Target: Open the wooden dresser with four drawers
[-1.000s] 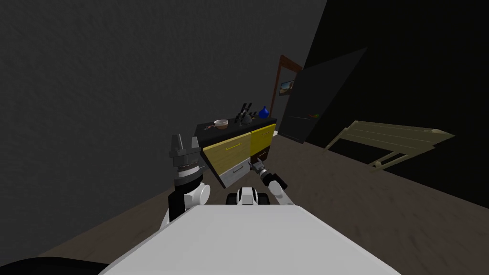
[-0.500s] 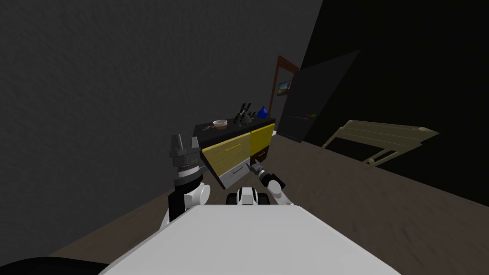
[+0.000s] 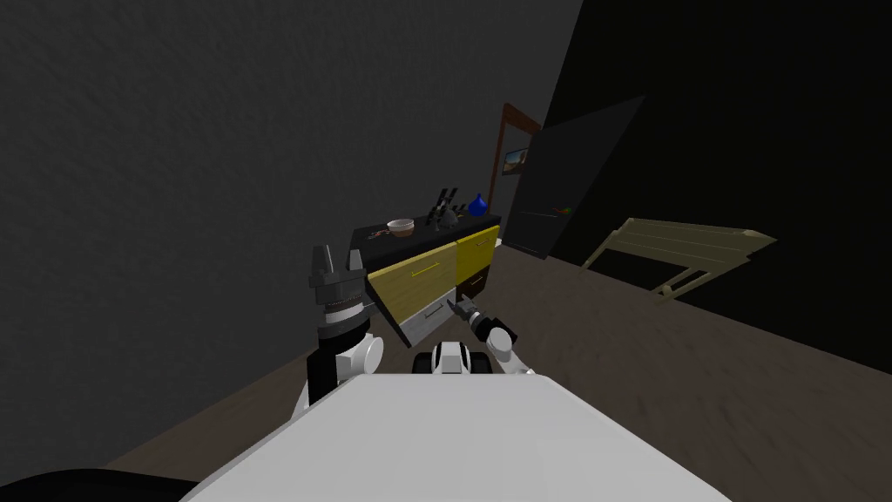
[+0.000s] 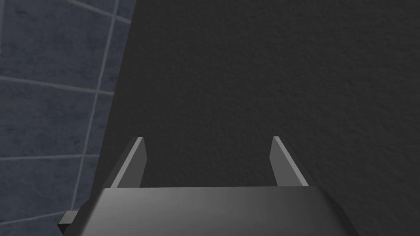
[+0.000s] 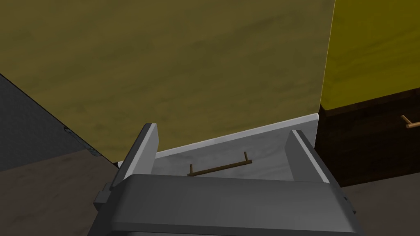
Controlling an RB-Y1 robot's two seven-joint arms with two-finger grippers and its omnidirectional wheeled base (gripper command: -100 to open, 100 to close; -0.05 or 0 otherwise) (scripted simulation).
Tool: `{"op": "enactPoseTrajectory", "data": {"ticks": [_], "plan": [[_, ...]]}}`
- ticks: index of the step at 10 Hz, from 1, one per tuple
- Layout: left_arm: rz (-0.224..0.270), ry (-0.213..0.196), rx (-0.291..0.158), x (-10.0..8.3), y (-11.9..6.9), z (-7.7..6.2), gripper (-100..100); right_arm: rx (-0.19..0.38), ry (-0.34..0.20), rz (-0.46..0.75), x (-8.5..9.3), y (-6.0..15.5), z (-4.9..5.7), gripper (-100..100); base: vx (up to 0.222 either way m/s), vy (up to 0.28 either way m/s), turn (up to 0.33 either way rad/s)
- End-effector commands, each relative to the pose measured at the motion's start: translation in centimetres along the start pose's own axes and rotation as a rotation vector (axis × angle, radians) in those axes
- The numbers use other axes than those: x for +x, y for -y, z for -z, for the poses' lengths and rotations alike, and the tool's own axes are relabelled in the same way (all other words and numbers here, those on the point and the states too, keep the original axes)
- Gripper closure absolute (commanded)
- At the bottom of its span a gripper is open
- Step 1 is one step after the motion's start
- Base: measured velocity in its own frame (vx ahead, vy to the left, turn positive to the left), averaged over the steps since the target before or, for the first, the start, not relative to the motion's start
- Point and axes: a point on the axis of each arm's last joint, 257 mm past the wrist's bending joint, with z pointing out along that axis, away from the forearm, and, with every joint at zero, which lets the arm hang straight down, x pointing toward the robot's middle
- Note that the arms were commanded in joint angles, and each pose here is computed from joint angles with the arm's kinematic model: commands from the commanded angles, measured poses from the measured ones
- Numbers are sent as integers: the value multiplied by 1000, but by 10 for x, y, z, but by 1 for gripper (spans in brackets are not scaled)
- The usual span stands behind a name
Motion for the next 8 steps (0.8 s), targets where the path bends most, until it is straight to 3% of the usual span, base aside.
{"op": "enactPoseTrajectory", "data": {"ticks": [1, 8], "plan": [[0, 0, 0, 0, 0, 0, 0, 34, 22, -76, -8, 8, -3, -100, 14, 39, -72], [0, 0, 0, 0, 0, 0, 0, 125, 57, -355, -19, 33, -12, -100, 11, 43, -63]]}}
